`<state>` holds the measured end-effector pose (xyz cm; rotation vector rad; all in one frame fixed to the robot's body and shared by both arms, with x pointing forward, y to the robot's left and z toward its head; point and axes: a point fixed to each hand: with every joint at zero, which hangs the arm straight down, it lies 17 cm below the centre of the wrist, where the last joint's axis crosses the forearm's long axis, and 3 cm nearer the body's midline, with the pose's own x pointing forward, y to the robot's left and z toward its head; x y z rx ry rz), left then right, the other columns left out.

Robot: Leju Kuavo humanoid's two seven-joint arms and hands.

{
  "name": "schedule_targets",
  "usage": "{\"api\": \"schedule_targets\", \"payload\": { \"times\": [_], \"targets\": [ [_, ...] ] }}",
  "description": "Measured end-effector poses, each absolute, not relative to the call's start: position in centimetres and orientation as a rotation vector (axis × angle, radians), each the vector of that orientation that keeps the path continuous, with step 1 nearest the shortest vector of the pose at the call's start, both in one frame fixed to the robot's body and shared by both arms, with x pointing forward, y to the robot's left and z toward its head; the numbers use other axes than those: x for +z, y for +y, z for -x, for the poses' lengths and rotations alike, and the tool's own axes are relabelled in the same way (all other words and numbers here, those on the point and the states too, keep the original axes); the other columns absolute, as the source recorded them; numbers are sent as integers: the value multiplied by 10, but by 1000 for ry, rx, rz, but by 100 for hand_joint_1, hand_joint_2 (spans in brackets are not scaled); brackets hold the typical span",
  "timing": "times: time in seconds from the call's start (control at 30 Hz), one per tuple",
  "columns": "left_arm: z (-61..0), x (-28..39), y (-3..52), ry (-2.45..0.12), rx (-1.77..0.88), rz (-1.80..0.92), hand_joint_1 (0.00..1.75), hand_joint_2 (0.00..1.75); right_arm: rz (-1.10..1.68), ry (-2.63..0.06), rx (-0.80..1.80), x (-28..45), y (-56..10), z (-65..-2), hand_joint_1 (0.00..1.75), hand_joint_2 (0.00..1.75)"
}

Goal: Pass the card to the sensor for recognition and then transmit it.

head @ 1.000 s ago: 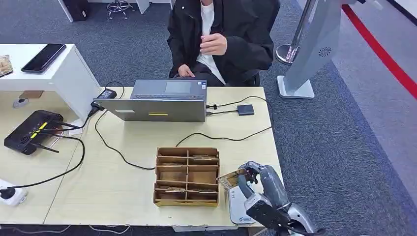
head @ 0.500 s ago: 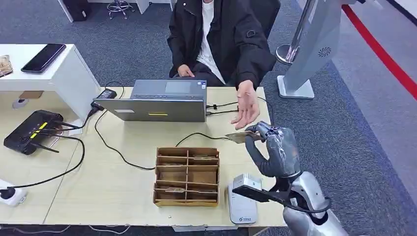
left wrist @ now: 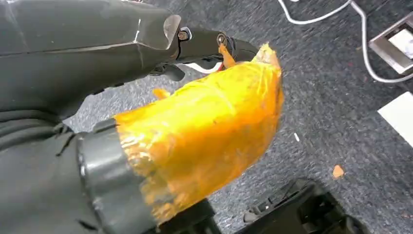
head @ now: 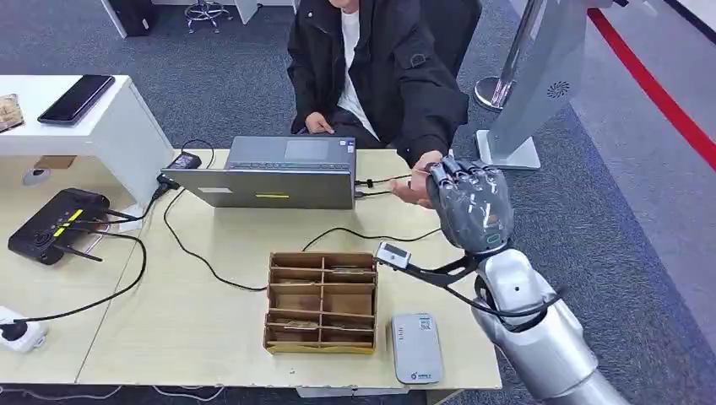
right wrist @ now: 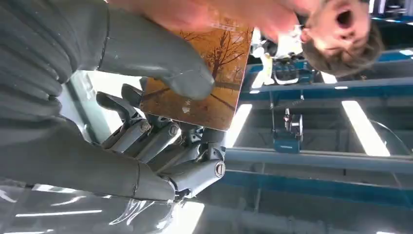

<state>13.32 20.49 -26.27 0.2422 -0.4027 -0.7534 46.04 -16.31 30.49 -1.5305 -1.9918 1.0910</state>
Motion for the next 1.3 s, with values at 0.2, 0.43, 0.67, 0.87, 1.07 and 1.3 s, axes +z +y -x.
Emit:
{"api": "schedule_targets", "payload": {
  "times": [0.2,0.43,0.67,0.87,1.07,1.3],
  "targets": [
    [-139,-261,202,-416,-768,-241,0,0,1558,-1869,1175,282,-168,-488,0,175],
    [-140,-261,202,-417,-771,-240,0,0,1562,-1795,1231,262,-174,-501,0,175],
    [-140,-261,202,-417,-771,-241,0,0,1564,-1780,1252,256,-174,-503,0,175],
    [-140,-261,202,-418,-769,-243,0,0,1541,-1793,1253,254,-172,-503,0,175],
    [-141,-261,203,-420,-765,-247,0,0,1397,-1882,1228,253,-158,-492,0,175],
    [-140,-261,205,-427,-753,-255,0,0,1237,-2009,1180,261,-138,-467,0,175]
  ]
}}
